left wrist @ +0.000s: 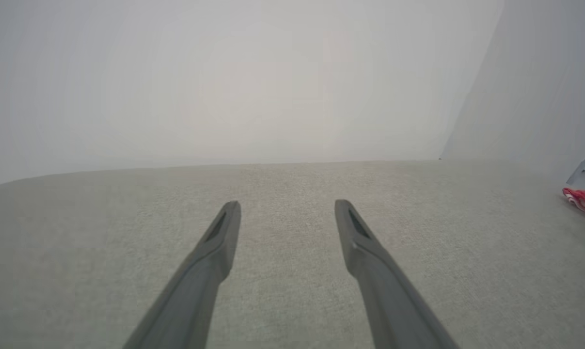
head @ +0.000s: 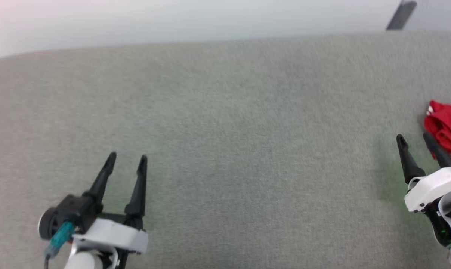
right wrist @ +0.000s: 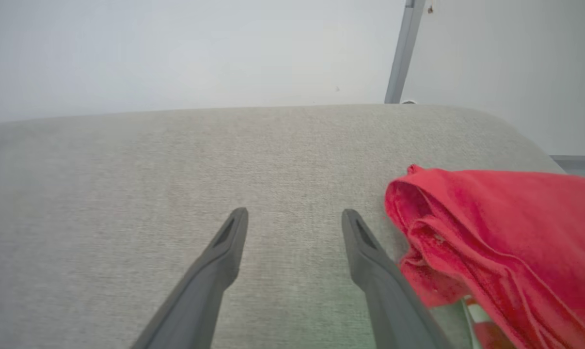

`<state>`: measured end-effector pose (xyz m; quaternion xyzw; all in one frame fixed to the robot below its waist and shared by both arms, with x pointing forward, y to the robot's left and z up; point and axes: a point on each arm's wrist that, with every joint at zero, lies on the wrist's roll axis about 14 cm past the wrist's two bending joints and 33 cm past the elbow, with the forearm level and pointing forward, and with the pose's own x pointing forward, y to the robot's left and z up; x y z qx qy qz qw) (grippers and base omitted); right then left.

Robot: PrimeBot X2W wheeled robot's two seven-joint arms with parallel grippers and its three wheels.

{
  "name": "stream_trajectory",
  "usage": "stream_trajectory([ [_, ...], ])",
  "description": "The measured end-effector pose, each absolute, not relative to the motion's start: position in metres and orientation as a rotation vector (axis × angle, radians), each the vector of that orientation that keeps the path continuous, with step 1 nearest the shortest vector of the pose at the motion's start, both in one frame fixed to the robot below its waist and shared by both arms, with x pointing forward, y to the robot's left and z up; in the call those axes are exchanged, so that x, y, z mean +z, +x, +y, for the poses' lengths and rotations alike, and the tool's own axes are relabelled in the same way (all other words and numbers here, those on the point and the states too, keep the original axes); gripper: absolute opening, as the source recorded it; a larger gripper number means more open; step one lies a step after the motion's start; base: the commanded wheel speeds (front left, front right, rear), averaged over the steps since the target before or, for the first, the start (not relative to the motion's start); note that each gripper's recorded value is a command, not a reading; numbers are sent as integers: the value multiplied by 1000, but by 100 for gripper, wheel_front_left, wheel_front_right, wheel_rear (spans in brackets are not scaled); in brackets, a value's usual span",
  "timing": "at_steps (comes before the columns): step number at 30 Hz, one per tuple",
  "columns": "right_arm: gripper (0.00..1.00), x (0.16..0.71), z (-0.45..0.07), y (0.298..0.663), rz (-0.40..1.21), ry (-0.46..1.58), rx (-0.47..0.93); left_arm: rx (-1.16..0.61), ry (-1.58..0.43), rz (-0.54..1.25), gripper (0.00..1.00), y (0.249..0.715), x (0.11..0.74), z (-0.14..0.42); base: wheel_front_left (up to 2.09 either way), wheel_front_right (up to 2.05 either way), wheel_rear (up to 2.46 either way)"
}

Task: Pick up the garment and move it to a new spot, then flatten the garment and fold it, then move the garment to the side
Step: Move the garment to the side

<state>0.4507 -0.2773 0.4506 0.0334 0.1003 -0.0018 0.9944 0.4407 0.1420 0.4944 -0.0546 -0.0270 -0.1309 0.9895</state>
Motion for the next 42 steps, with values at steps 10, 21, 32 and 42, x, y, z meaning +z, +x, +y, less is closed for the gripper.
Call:
stream_trajectory([
  [10,100,492,-234,437,56,87,100,-148,-96,-120,100,390,521,178,0,0,0],
  [21,100,520,-215,409,-42,71,160,-115,-88,-174,100,350,538,191,0,0,0],
  [32,100,517,-216,378,-55,81,147,-88,-98,-157,100,327,531,197,0,0,0],
  [42,100,530,-218,358,-84,109,110,-60,-108,-155,100,318,530,203,0,0,0],
])
